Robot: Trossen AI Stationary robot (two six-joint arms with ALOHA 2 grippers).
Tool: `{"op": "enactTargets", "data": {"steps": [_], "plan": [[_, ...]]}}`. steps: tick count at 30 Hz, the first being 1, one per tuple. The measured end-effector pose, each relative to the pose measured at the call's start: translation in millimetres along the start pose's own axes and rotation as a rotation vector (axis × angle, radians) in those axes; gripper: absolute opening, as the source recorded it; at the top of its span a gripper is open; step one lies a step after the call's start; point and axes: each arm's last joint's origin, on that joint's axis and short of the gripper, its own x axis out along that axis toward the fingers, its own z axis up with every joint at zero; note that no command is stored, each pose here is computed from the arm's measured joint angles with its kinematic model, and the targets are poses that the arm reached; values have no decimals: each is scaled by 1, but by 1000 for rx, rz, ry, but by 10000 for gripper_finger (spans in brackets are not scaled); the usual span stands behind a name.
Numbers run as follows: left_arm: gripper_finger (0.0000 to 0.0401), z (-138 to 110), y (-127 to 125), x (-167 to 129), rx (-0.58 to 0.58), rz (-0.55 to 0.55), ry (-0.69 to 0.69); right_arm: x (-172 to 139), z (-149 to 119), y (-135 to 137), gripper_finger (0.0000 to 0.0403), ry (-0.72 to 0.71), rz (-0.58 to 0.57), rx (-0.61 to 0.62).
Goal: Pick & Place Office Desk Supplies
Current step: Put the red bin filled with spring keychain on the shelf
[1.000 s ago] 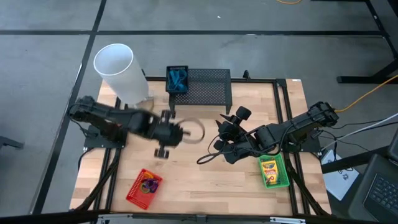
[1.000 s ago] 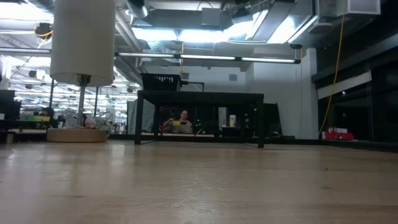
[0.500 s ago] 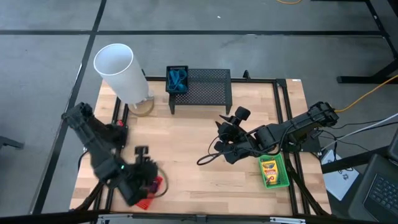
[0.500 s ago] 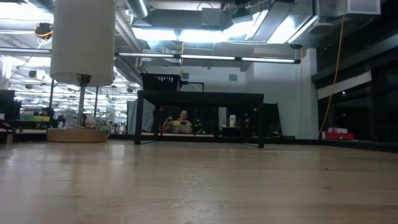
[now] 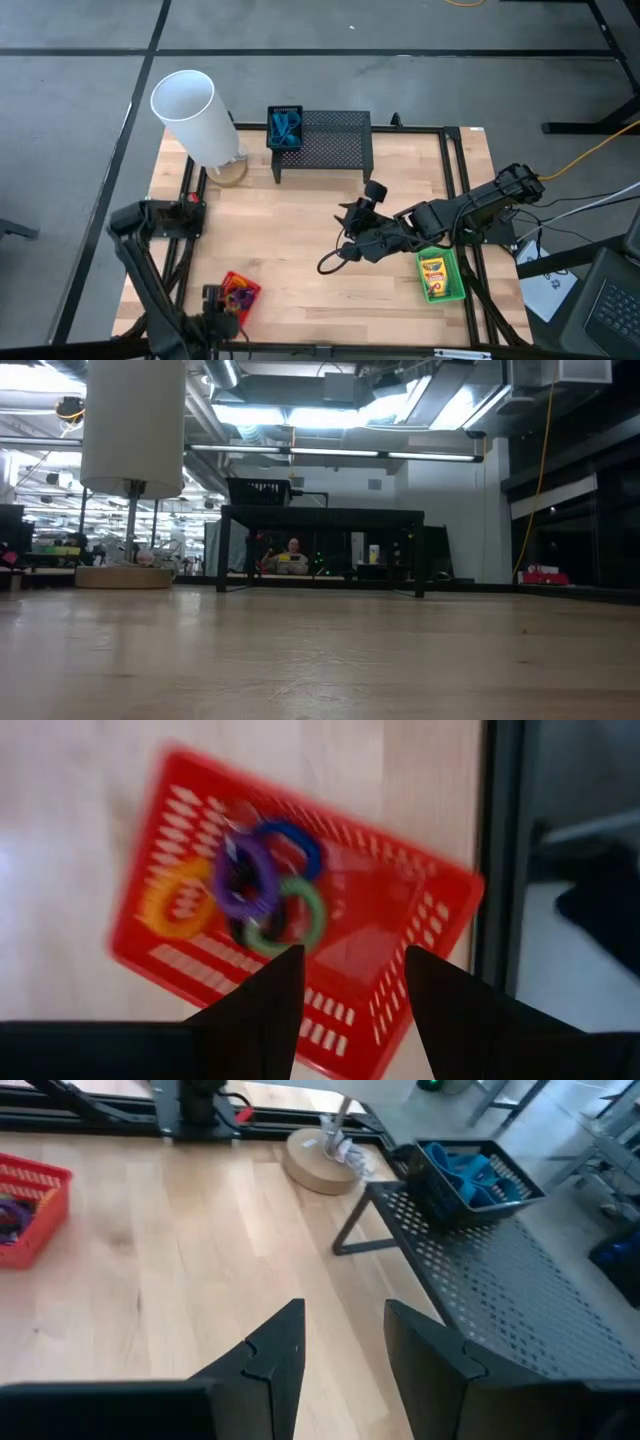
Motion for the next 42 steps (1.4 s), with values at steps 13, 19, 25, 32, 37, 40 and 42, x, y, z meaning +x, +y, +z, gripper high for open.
{"op": "enactTargets", "data": {"steps": [13,19,25,32,37,40,42], "plan": [[168,-8,-22,16,28,8,62,12,6,-11,139,-7,-23,-1],[168,-6,-27,17,11,-60,53,16,7,-15,139,15,19,-10],[168,-5,-33,23,3,-75,48,18,7,-16,139,16,17,-7],[168,-7,-37,38,41,-36,75,18,7,-16,139,17,21,-6],[147,-10,-35,46,51,23,125,18,8,-16,139,13,28,-2],[111,-11,-34,46,55,41,136,18,8,-16,139,13,28,-2],[77,-10,-33,46,56,44,137,18,8,-16,139,12,28,-1]]}}
